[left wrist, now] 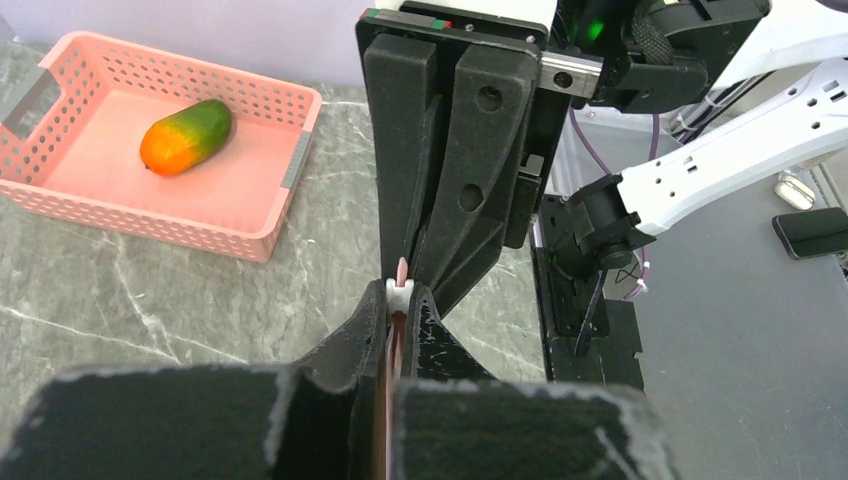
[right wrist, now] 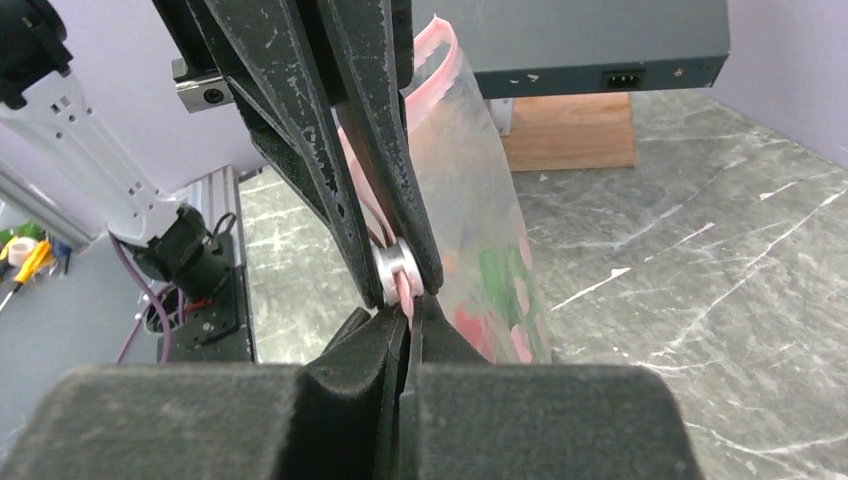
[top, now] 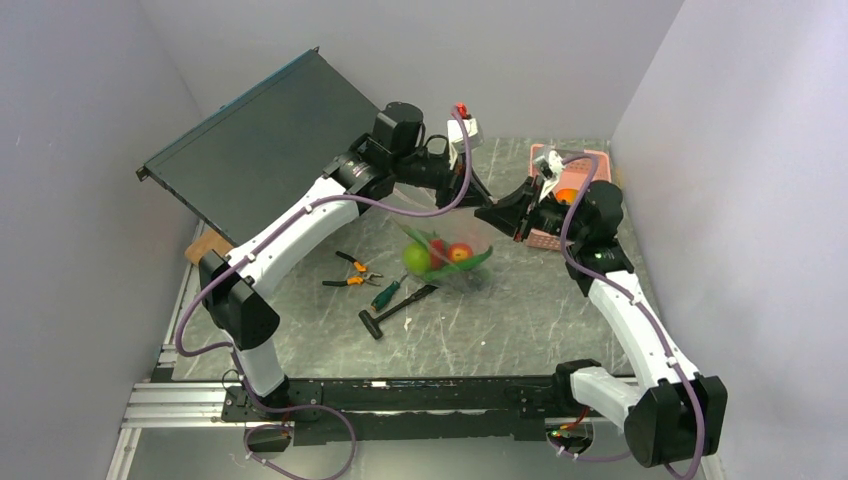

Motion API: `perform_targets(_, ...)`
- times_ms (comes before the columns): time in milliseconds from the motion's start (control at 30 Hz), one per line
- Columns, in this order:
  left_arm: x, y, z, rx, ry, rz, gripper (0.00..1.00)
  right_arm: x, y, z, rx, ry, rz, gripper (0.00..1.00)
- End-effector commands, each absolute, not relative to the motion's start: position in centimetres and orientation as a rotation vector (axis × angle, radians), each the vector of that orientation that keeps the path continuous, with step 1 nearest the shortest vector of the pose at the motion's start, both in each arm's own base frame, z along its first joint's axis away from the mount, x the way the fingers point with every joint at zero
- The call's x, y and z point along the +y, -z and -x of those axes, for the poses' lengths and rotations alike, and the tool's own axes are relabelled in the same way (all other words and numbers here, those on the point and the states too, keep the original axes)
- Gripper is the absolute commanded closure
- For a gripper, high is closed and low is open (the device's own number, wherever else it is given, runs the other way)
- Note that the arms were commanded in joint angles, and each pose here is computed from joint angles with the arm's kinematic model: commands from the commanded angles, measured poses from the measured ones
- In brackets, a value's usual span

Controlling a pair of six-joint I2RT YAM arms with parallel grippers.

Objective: Place the food in the zip-top bag and seal the zipper
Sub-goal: Zip the zipper food storage bag at the center of the board.

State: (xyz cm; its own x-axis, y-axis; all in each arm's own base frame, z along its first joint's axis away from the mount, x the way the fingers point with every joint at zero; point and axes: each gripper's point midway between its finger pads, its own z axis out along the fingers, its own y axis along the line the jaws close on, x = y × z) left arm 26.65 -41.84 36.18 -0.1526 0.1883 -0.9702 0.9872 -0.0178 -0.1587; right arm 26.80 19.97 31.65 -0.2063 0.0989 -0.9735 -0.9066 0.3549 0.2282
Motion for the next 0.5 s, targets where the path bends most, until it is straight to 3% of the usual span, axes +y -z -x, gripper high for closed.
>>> perform_targets(0,-39.8,-36.4,-28.2,1.508,1.194,-1.253,1.00,19.0,-35.4,-27.3,1.337,-1.012,0.666,1.00)
perform_targets(467,-37.7,-37.3,-27.3,1.508,1.223,-1.238,1.00,19.3,-35.0,-26.7,1.369,-1.030,0.778,1.00)
